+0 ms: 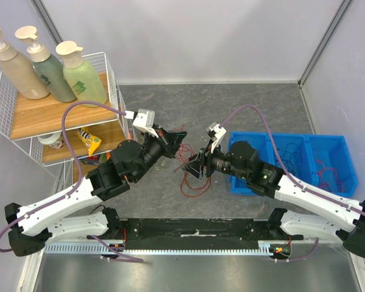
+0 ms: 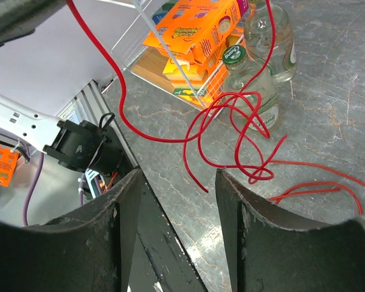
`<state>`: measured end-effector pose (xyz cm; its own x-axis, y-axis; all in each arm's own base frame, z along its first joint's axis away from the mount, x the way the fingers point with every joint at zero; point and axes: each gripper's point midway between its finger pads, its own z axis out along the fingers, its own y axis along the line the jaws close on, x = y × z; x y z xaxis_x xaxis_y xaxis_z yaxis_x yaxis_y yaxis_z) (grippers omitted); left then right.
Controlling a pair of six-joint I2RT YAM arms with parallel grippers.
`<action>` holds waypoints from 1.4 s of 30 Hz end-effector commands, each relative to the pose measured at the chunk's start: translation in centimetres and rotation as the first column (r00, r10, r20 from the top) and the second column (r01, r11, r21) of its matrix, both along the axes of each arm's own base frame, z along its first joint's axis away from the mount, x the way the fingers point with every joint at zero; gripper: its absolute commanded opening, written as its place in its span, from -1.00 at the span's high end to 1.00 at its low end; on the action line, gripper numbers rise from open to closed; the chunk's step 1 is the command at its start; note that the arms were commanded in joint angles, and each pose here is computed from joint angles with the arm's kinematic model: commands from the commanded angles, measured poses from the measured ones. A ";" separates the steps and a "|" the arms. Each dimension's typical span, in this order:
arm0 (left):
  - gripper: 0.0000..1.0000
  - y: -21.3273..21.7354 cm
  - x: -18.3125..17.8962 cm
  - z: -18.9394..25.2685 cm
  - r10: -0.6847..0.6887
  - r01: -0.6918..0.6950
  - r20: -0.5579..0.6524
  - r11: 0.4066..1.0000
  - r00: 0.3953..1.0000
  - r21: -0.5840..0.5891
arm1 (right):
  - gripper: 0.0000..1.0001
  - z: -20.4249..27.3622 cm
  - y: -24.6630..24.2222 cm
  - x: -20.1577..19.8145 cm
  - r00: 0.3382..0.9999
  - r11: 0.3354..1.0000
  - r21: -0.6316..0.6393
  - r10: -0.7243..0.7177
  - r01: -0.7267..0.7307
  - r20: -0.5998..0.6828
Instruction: Untangle the cables
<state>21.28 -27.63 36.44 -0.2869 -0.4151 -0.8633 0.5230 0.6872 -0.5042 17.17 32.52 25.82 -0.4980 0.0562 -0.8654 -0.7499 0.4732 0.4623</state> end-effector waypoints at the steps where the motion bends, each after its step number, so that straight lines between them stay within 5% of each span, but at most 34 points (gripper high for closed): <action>1: 0.96 0.1 -0.1 3.3 -0.002 0.005 0.032 0.995 0.999 -0.103 | -0.16 0.8 0.8 0.0 0.999 0.999 0.018 0.031 -0.032 0.041; 16: 0.97 0.1 -0.1 3.3 0.001 0.002 0.035 0.995 0.999 -0.101 | 0.21 -0.5 1.8 -0.1 0.998 0.998 0.006 0.065 -0.066 0.019; 26: 0.96 1.2 0.4 4.3 0.053 -0.046 0.078 0.996 0.996 -0.080 | 1.00 -1.3 0.7 0.2 1.000 0.999 -0.028 0.020 -0.020 0.017; 36: 0.96 6.8 0.1 14.6 0.220 -0.174 0.323 0.971 0.920 -0.165 | 1.00 -11.3 -6.5 0.1 0.977 0.945 -0.271 -0.207 0.185 -0.055; 42: 0.97 9.9 -0.6 19.0 0.305 -0.229 0.408 0.947 0.861 -0.225 | 1.00 -14.2 -9.5 0.5 0.921 0.892 -0.309 -0.375 0.330 -0.101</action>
